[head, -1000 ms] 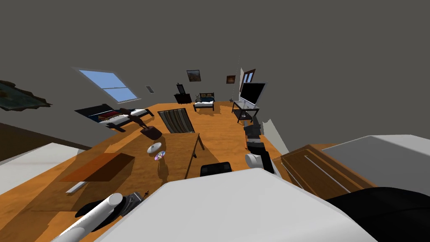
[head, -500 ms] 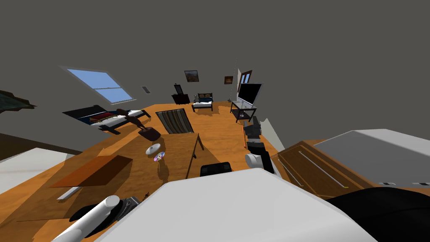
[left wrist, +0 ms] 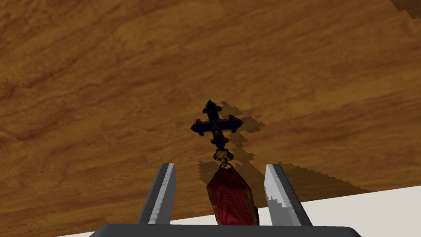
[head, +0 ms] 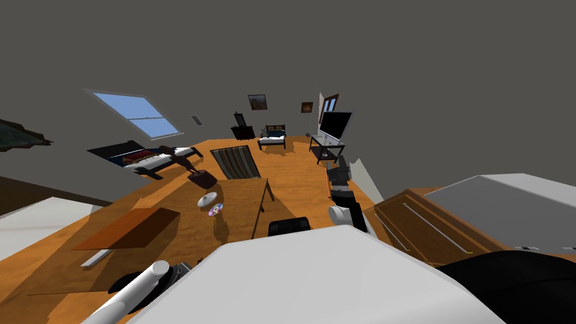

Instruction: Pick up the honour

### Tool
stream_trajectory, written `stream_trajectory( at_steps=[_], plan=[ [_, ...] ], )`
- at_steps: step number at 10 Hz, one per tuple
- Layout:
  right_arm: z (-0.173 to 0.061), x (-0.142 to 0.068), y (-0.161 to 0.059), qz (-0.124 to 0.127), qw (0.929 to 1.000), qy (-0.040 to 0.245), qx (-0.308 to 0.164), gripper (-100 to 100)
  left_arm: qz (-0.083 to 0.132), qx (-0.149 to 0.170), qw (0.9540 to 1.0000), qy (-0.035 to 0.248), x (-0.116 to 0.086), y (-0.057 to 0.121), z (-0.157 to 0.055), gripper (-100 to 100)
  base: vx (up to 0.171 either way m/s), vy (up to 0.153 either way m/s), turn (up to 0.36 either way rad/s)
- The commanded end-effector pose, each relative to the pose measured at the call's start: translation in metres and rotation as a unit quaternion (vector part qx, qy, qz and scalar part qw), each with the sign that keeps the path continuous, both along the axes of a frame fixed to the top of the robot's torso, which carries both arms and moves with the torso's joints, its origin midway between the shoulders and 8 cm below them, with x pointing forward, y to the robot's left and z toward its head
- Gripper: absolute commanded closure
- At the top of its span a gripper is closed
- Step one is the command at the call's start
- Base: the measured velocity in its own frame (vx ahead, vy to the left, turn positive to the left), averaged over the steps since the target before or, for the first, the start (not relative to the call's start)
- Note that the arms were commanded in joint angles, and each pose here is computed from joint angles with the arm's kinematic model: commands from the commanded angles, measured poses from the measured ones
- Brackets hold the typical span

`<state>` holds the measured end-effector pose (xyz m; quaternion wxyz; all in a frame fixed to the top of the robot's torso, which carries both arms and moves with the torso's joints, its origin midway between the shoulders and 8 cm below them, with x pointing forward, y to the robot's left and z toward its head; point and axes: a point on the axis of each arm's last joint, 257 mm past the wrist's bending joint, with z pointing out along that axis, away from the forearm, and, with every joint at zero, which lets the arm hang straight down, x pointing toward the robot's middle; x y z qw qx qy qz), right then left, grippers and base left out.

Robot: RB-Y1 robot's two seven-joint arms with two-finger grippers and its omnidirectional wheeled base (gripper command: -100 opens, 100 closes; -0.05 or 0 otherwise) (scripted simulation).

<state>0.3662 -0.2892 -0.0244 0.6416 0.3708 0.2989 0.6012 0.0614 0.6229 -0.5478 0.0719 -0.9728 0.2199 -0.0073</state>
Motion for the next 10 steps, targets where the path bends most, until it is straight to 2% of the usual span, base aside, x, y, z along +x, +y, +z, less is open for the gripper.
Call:
stream_trajectory(
  at_steps=[1, 4, 5, 6, 9, 10],
  plan=[
    [0.000, 0.000, 0.000, 0.000, 1.0000, 0.000, 0.000, 0, 0.000, 0.000, 1.0000, 0.000, 0.000, 0.000, 0.000, 100, 0.000, 0.000, 0.000],
    [0.000, 0.000, 0.000, 0.000, 1.0000, 0.000, 0.000, 0, 0.000, 0.000, 1.0000, 0.000, 0.000, 0.000, 0.000, 100, 0.000, 0.000, 0.000],
    [0.000, 0.000, 0.000, 0.000, 1.0000, 0.000, 0.000, 0, 0.000, 0.000, 1.0000, 0.000, 0.000, 0.000, 0.000, 0, 0.000, 0.000, 0.000],
    [0.000, 0.000, 0.000, 0.000, 1.0000, 0.000, 0.000, 0, 0.002, 0.000, 1.0000, 0.000, 0.000, 0.008, 0.010, 100, -0.007, -0.036, -0.020],
    [0.000, 0.000, 0.000, 0.000, 1.0000, 0.000, 0.000, 0, 0.001, 0.000, 1.0000, 0.000, 0.001, 0.013, 0.014, 100, -0.012, -0.049, -0.005],
    [0.000, 0.000, 0.000, 0.000, 1.0000, 0.000, 0.000, 0, 0.002, 0.000, 1.0000, 0.000, 0.001, 0.012, 0.015, 0, -0.001, -0.005, 0.000]
  ],
)
